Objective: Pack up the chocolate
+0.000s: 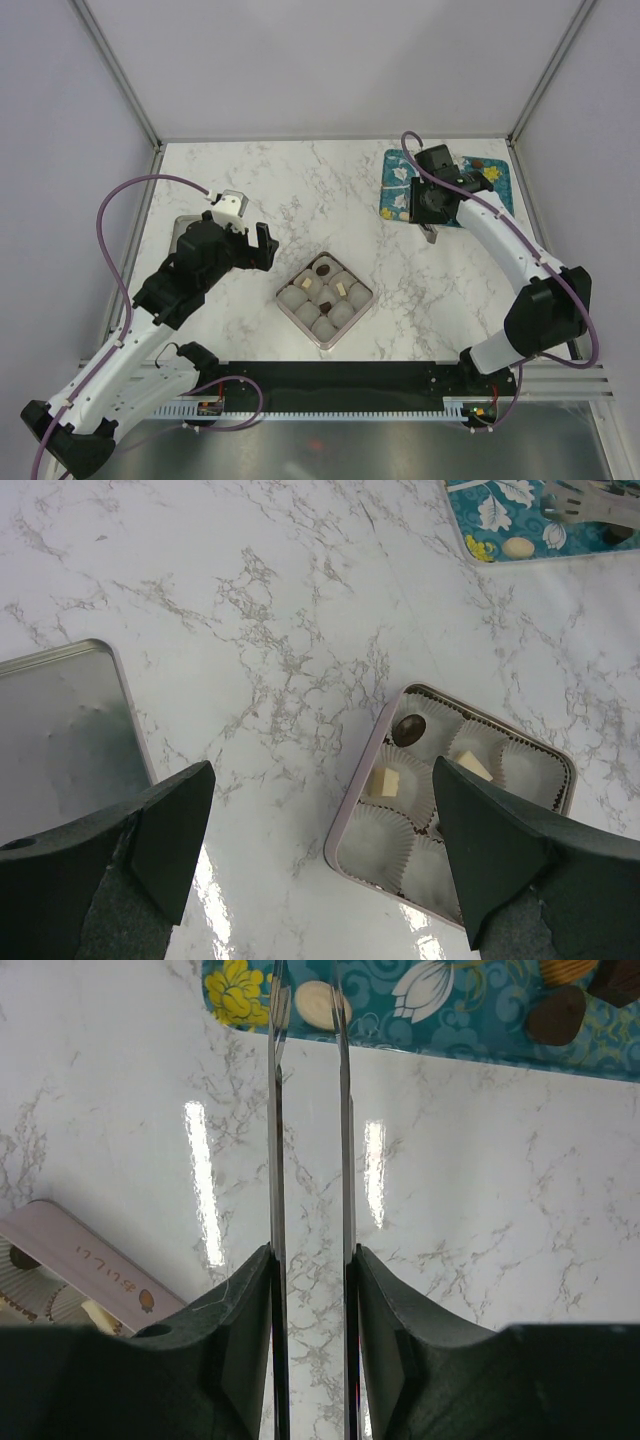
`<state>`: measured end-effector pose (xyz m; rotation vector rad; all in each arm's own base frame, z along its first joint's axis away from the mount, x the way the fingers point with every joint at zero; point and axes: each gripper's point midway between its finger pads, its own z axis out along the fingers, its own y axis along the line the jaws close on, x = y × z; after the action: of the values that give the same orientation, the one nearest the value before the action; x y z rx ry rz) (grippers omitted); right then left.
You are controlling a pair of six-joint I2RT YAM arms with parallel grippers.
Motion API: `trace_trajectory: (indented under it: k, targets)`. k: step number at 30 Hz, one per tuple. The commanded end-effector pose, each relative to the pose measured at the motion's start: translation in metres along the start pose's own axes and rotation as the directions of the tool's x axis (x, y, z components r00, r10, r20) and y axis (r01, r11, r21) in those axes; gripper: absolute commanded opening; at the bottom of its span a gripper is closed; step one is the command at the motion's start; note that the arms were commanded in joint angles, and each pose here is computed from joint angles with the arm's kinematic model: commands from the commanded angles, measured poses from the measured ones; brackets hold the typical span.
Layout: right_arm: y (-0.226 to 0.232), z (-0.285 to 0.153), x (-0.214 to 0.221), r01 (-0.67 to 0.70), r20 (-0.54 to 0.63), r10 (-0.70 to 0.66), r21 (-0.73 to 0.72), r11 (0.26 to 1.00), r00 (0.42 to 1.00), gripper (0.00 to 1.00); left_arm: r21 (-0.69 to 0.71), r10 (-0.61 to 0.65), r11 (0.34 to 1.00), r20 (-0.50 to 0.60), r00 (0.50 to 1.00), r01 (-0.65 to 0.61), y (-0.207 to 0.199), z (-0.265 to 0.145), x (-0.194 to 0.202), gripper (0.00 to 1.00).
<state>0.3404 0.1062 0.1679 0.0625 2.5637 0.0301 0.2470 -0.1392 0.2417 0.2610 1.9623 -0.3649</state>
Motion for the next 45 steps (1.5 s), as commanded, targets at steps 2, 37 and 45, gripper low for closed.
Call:
trace_trajectory:
  k: [2, 37, 45]
  targets:
    - [-0.004, 0.011, -0.005, -0.008, 0.000, 0.008, -0.032, 0.999, 1.000, 0.45, 0.010, -0.016, 1.000, 0.046, 0.999, 0.016, -0.003, -0.004, -0.014, 0.98]
    - [-0.013, 0.064, 0.012, -0.041, -0.122, 0.035, -0.049, 0.998, 0.992, 0.45, -0.003, -0.008, 1.000, 0.039, 0.999, 0.009, -0.001, -0.001, -0.013, 0.98]
    - [-0.012, 0.052, 0.000, -0.039, -0.088, 0.033, -0.061, 0.997, 0.996, 0.36, -0.003, -0.010, 1.000, 0.039, 0.999, 0.010, -0.001, -0.002, -0.012, 0.98]
